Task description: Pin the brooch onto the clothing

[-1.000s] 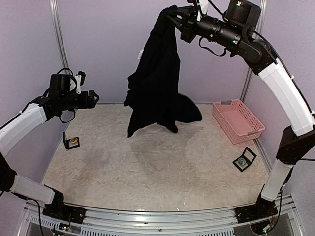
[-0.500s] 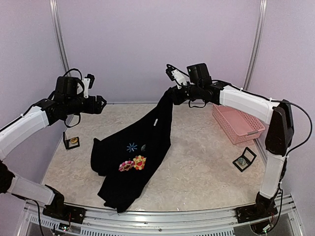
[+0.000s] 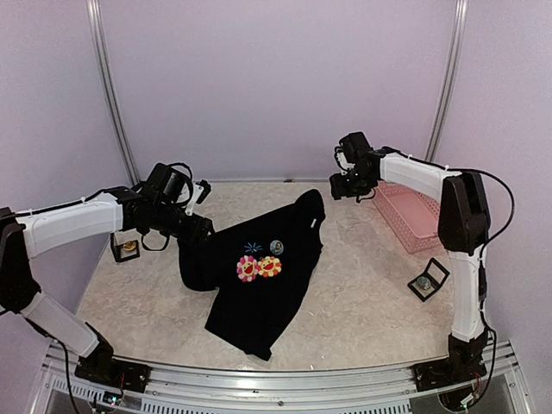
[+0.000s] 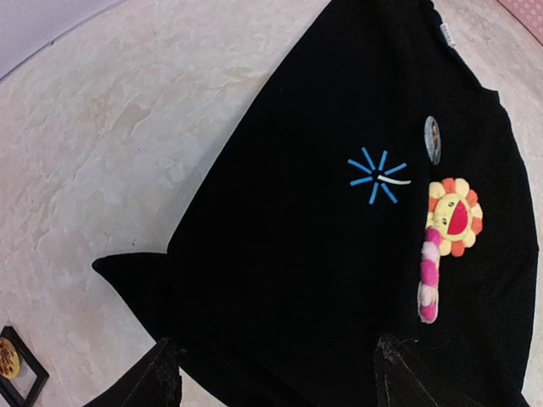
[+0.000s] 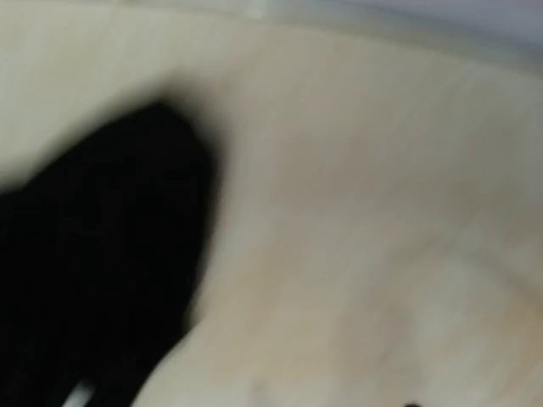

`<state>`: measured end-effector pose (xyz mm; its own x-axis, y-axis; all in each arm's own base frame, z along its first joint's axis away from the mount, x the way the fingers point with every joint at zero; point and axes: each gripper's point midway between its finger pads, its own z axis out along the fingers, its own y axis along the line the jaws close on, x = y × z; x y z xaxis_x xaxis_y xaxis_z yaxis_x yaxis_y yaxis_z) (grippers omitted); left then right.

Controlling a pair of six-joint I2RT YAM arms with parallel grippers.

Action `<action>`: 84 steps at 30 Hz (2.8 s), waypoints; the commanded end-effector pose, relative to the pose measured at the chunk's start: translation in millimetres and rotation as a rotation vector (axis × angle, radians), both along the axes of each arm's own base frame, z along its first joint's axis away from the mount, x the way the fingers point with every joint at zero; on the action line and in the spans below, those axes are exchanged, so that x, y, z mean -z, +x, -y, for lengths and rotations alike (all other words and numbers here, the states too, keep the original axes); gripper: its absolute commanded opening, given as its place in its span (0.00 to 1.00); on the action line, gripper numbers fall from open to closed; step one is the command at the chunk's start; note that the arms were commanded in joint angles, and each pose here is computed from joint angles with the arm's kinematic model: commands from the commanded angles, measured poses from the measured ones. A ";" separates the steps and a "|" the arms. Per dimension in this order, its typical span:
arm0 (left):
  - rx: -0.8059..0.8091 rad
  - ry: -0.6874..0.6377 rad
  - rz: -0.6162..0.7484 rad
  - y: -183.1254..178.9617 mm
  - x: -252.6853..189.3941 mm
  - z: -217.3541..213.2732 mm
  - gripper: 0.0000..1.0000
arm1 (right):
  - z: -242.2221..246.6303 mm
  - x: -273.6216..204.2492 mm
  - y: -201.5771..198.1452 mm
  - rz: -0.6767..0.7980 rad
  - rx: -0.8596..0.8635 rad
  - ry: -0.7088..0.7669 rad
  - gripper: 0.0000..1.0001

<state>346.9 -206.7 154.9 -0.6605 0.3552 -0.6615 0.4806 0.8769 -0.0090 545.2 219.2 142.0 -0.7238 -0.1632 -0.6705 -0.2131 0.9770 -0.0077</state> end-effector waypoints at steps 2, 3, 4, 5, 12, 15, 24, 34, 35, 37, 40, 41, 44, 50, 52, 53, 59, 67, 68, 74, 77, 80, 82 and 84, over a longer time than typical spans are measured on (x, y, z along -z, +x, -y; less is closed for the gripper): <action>-0.061 -0.064 -0.075 -7.2 15.4 -11.8 0.75 | -102.8 5.5 -155.1 -0.114 -0.338 -0.039 0.70; -0.067 -0.068 -0.072 -7.3 15.5 -13.0 0.75 | -119.2 9.7 -181.4 -0.128 -0.410 -0.033 0.72; -0.073 -0.071 -0.065 -7.8 14.2 -14.8 0.75 | -139.9 14.7 -214.3 -0.142 -0.519 -0.028 0.72; -0.079 -0.075 -0.061 -7.6 13.9 -16.5 0.75 | -163.2 15.1 -250.2 -0.145 -0.656 -0.005 0.72; -0.105 -0.126 -0.032 -3.5 2.8 -25.7 0.75 | -231.7 47.8 -404.4 -0.209 -1.176 0.038 0.71; -0.112 -0.131 -0.024 -1.6 -0.3 -28.4 0.75 | -231.2 86.0 -418.7 -0.274 -1.188 -0.036 0.73; -0.119 -0.135 0.014 -3.4 -10.2 -35.4 0.75 | -221.1 122.3 -413.3 -0.305 -1.076 -0.134 0.12; -0.035 -0.144 0.115 -1.8 -48.9 -23.6 0.75 | -200.4 -141.2 -283.7 0.184 -0.768 0.082 0.00; -0.013 -0.137 0.131 -4.0 -54.9 -18.5 0.75 | -183.5 -170.6 -265.1 0.237 -0.694 0.104 0.00; 0.036 -0.116 0.155 -10.1 -62.7 -6.0 0.75 | -148.8 -218.5 -236.1 0.325 -0.575 0.163 0.00; 0.143 -0.064 0.167 -25.5 -62.2 17.2 0.75 | -91.1 -280.5 -203.7 0.486 -0.389 0.229 0.00; 0.181 -0.047 0.159 -31.7 -58.1 24.7 0.75 | -73.6 -294.0 -195.3 0.528 -0.336 0.236 0.00; 0.325 0.025 0.100 -57.5 -30.9 51.0 0.76 | -32.3 -310.3 -173.1 0.602 -0.214 0.240 0.00; 0.407 0.265 -0.028 -78.4 40.7 70.5 0.79 | -5.0 -295.6 -146.0 0.606 -0.149 0.225 0.00; 0.347 0.323 -0.076 -68.9 59.8 63.2 0.78 | -3.9 -285.7 -140.6 0.589 -0.148 0.210 0.00; 0.345 0.312 -0.101 -68.4 62.9 64.3 0.78 | -4.3 -280.6 -138.8 0.578 -0.151 0.206 0.00; 0.647 0.260 -0.246 -146.4 90.9 101.6 0.78 | -3.3 -257.5 -130.1 0.533 -0.158 0.181 0.00; 0.586 0.580 -0.331 -156.9 126.6 71.8 0.72 | 0.9 -247.2 -124.0 0.513 -0.162 0.164 0.00; 0.551 0.593 -0.360 -150.5 128.6 70.4 0.72 | 0.6 -246.2 -123.8 0.511 -0.164 0.162 0.00; 0.380 0.584 -0.441 -125.7 132.8 45.8 0.75 | 1.6 -240.6 -125.7 0.497 -0.164 0.159 0.00; 0.359 0.531 -0.462 -124.0 132.6 37.4 0.76 | 5.0 -238.8 -125.9 0.497 -0.153 0.148 0.00; 0.355 0.532 -0.483 -126.5 138.0 34.7 0.74 | 5.6 -238.3 -126.3 0.500 -0.152 0.147 0.00; 0.362 0.526 -0.501 -129.1 142.6 35.7 0.73 | 5.7 -239.1 -126.4 0.500 -0.153 0.148 0.00; 0.373 0.514 -0.507 -130.7 149.0 34.8 0.72 | 5.5 -238.9 -127.0 0.498 -0.155 0.148 0.00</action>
<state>226.2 -244.4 15.4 -0.6111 0.7912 -0.0237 0.7865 0.6104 0.0942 416.5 219.5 365.9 -0.3292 -0.1420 -0.9335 -0.3728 0.9279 -0.0097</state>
